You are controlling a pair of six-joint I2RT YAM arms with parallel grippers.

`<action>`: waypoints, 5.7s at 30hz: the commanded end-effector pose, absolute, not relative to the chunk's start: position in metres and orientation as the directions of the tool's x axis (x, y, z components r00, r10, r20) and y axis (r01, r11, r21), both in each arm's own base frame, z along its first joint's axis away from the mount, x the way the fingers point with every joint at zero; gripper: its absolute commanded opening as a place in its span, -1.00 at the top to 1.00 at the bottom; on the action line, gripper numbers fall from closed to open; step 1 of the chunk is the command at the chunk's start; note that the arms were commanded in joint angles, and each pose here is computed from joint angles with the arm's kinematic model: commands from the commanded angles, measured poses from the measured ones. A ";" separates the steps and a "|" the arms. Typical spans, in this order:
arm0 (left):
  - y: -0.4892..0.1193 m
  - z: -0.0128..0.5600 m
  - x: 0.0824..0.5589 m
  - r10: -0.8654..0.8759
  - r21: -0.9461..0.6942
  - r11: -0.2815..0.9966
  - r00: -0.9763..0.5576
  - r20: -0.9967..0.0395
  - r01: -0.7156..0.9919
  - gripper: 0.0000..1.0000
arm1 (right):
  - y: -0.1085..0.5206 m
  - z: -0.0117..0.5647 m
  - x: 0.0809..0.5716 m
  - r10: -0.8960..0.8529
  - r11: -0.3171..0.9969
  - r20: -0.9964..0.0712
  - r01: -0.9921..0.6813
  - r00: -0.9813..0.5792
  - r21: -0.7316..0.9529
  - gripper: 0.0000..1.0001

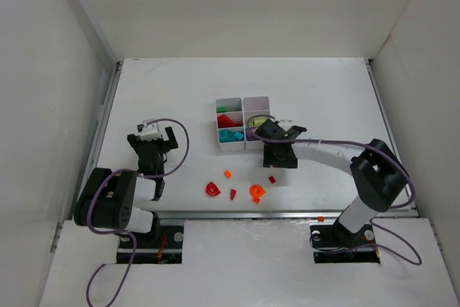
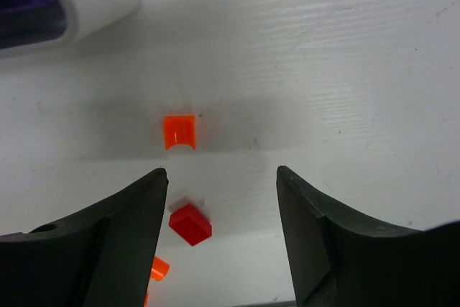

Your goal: Sort the legos into containers by color

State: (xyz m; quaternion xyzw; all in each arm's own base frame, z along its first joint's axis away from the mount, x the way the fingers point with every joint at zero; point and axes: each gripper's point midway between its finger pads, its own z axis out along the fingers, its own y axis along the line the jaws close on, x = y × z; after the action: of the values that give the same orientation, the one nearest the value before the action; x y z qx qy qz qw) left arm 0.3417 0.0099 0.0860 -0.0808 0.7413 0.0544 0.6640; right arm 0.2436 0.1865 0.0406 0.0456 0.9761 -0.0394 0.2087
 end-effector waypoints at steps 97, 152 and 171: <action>-0.133 0.204 0.328 0.504 0.377 0.789 -0.158 -0.849 0.485 -1.00 | 0.258 0.216 0.416 -0.181 0.958 -0.766 -0.286 -0.616 0.003 -0.58; -0.150 0.187 0.279 0.461 0.374 0.846 -0.168 -0.871 0.381 -1.00 | 0.226 0.131 0.218 -0.283 0.944 -0.554 -0.330 -0.783 -0.016 -1.00; -0.139 0.168 0.256 0.474 0.406 0.847 -0.141 -0.869 0.343 -1.00 | 0.241 0.035 0.178 -0.279 0.952 -0.422 -0.306 -0.863 -0.002 -0.61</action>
State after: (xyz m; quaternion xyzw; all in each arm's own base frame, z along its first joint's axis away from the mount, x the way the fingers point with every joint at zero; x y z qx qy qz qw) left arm 0.2536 -0.1415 0.1575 0.2934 0.7623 0.0523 0.5745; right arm 0.1708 0.2379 0.0363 -0.1674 0.9651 0.0342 0.1985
